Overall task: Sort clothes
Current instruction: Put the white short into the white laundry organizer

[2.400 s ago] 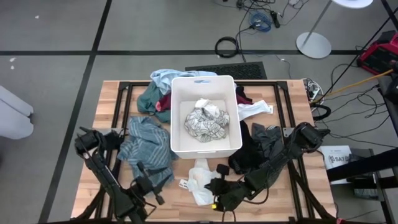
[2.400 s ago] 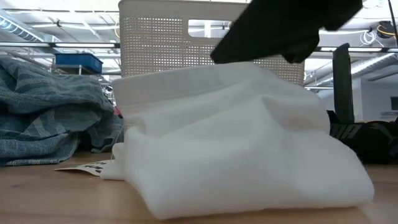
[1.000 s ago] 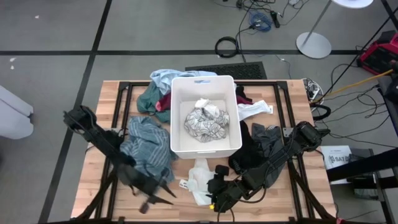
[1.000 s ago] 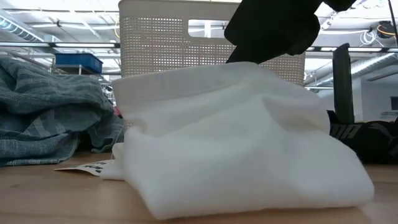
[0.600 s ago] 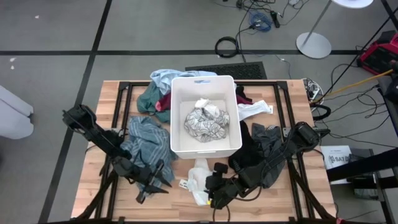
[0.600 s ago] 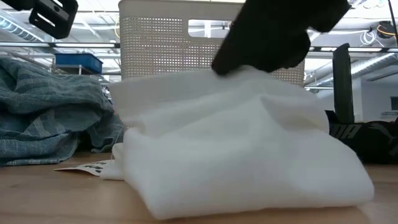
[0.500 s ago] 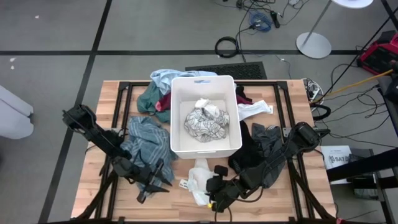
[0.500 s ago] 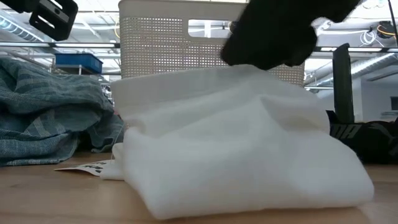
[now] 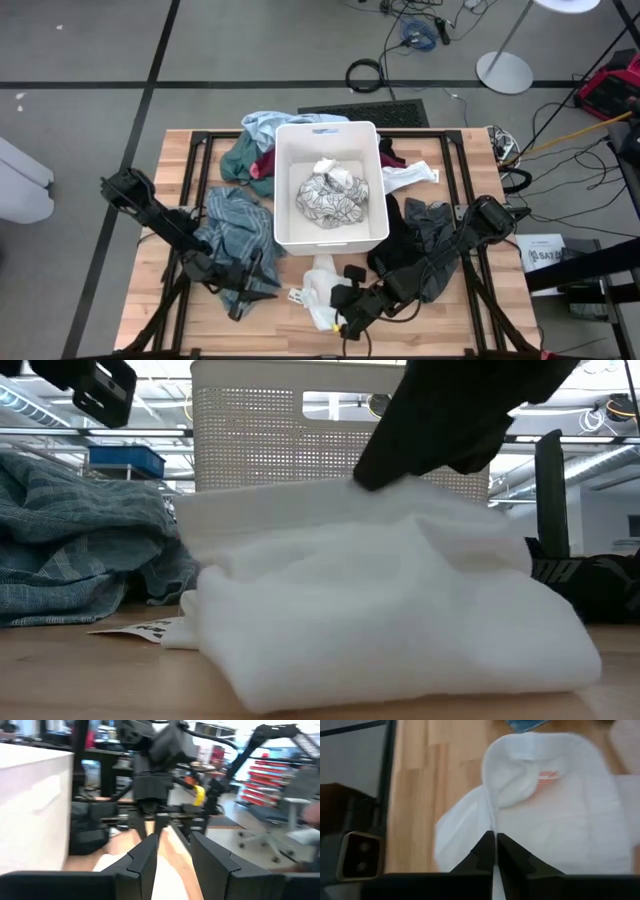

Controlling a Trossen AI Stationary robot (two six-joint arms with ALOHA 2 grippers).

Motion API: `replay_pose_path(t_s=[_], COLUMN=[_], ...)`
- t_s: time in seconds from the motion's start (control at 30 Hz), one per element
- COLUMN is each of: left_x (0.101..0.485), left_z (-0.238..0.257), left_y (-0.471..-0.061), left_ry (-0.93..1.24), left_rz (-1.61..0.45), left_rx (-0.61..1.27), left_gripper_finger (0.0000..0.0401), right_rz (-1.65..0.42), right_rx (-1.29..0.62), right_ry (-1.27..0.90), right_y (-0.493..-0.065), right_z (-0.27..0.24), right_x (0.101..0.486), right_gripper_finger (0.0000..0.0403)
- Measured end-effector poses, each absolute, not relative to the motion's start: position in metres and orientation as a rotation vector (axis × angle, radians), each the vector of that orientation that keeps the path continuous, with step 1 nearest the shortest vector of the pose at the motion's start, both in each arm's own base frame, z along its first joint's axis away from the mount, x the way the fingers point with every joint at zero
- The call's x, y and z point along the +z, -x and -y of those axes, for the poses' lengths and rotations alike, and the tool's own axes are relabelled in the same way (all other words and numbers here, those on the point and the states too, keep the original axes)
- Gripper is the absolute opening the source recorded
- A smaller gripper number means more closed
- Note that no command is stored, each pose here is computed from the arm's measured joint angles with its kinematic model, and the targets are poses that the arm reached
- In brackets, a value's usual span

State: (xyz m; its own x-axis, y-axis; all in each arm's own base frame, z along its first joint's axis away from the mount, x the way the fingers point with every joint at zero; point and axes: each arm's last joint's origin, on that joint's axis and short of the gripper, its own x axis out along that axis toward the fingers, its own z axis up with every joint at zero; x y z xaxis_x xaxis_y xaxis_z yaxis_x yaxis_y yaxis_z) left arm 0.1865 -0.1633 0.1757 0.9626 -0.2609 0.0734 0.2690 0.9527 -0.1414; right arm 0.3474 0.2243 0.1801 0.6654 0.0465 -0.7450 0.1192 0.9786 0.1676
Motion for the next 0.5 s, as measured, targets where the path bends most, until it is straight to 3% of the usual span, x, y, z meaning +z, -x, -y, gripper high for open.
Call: replay_pose_path(t_s=[0.27, 0.5], left_x=[0.174, 0.174], left_z=[0.163, 0.163], left_y=[-0.187, -0.187], left_ry=[0.214, 0.215], left_rz=[0.030, 0.031], left_rx=[-0.249, -0.249], left_gripper_finger=[0.0125, 0.0125], right_rz=[-0.734, -0.812], right_rx=[-0.286, -0.374], right_ry=[-0.082, -0.089], right_y=[-0.348, -0.351], right_z=[-0.211, -0.190], right_x=[0.181, 0.173], right_gripper_finger=[0.0001, 0.0000])
